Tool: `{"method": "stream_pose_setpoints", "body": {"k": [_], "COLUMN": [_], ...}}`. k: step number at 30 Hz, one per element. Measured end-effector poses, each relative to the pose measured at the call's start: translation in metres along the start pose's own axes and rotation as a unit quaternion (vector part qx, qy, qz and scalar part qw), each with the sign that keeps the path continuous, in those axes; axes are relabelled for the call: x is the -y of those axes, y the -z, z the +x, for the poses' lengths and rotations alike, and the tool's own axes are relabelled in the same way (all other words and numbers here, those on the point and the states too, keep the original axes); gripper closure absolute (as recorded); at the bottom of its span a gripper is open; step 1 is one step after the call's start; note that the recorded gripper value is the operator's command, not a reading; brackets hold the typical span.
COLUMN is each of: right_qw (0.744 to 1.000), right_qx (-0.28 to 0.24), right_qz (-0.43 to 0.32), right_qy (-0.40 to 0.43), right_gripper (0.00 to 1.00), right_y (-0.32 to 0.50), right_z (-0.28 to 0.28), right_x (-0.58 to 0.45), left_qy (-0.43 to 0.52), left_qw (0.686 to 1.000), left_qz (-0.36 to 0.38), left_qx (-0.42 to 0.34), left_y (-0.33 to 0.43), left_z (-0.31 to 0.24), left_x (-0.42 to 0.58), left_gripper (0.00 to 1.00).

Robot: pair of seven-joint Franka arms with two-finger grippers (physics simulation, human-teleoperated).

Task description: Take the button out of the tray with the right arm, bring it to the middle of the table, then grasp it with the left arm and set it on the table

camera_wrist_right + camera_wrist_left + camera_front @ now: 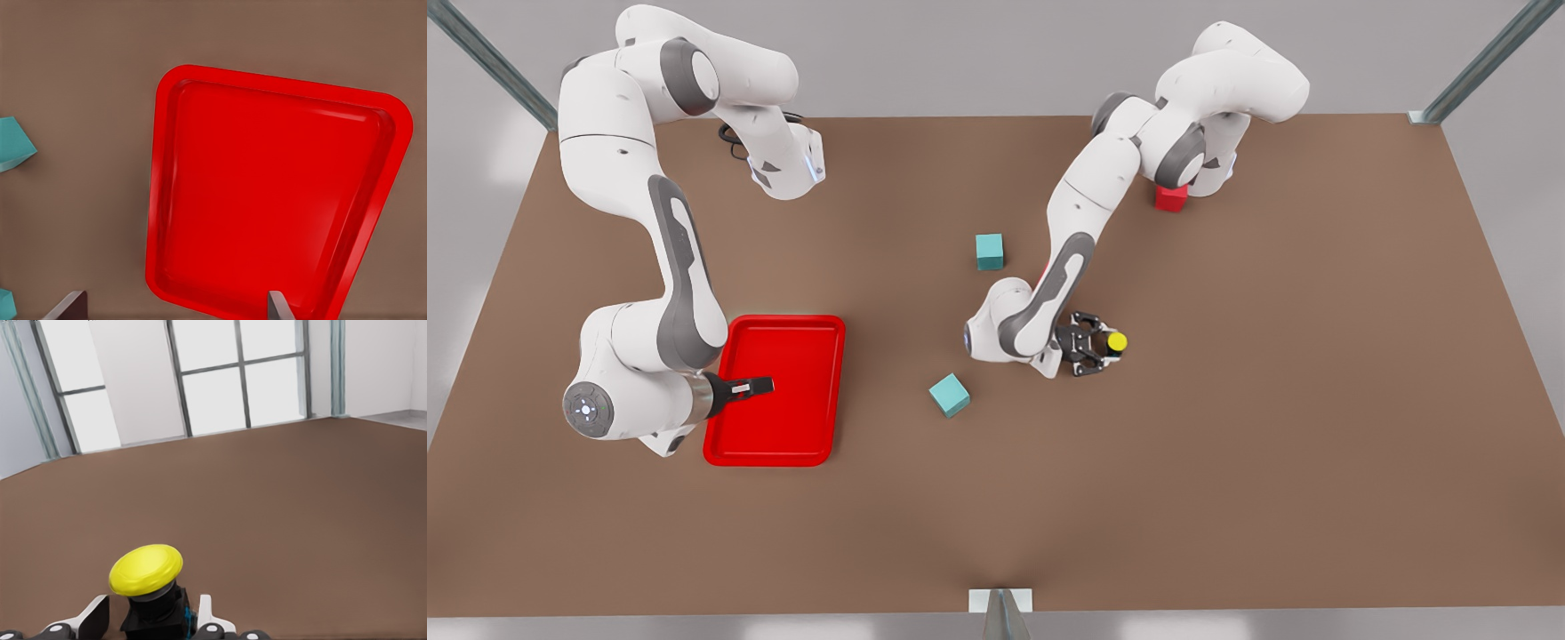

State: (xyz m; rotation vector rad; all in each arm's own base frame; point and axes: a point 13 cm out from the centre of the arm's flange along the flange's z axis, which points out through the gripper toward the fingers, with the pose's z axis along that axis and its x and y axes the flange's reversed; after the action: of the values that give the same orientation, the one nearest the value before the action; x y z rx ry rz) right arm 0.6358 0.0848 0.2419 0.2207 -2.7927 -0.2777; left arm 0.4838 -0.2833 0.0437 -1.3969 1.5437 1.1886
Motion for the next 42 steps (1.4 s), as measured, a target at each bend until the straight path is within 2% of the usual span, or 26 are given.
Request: {"method": "stream_pose_setpoints", "body": {"k": [4,9,12,14,16,18,22,25,27,30,35,42], "right_qw": [1.0,1.0,1.0,1.0,1.0,1.0,1.0,1.0,0.999,0.998,0.994,0.991], "right_qx": [-0.001,0.0,0.0,0.0,0.0,0.0,0.004,0.01,0.018,0.047,0.095,0.101], "right_qz": [0.0,0.0,0.0,0.0,0.001,0.007,0.014,0.015,0.023,0.032,0.055,0.084], "right_qy": [0.0,-0.001,0.0,0.0,0.002,0.005,0.004,0.01,0.036,0.042,-0.01,-0.01], "right_gripper": [0.0,0.0,0.0,0.0,0.0,0.0,0.0,0.0,0.0,0.0,0.0,0.0], "right_y": [-0.001,-0.001,-0.001,0.0,0.0,0.0,0.004,0.005,0.004,0.034,0.123,0.155], "right_z": [0.0,0.0,0.0,0.0,0.0,-0.001,-0.002,-0.005,-0.01,-0.007,0.035,0.062], "right_x": [0.001,0.001,0.001,0.0,-0.002,-0.005,-0.001,-0.009,-0.046,-0.056,0.014,0.013], "left_qy": [-0.027,-0.105,-0.117,-0.098,-0.082,-0.088,-0.127,-0.155,-0.207,-0.266,-0.37,-0.479], "left_qw": [1.0,0.99,0.972,0.961,0.942,0.921,0.899,0.851,0.811,0.779,0.732,0.666], "left_qz": [0.004,0.03,0.023,0.008,-0.009,-0.018,-0.017,0.012,0.053,0.122,0.239,0.347], "left_qx": [-0.011,-0.092,-0.203,-0.258,-0.326,-0.379,-0.418,-0.502,-0.545,-0.555,-0.519,-0.455], "left_y": [0.013,0.096,0.145,0.137,0.106,0.056,-0.021,-0.077,-0.097,-0.117,-0.095,-0.052], "left_z": [0.002,0.009,-0.083,-0.161,-0.25,-0.316,-0.389,-0.465,-0.476,-0.473,-0.457,-0.45], "left_x": [-0.011,-0.072,-0.072,-0.044,-0.011,0.02,0.042,0.027,-0.014,-0.027,-0.002,0.004], "left_gripper": [0.0,0.0,0.0,0.0,0.0,0.0,0.0,0.0,0.0,0.0,0.0,0.0]}}
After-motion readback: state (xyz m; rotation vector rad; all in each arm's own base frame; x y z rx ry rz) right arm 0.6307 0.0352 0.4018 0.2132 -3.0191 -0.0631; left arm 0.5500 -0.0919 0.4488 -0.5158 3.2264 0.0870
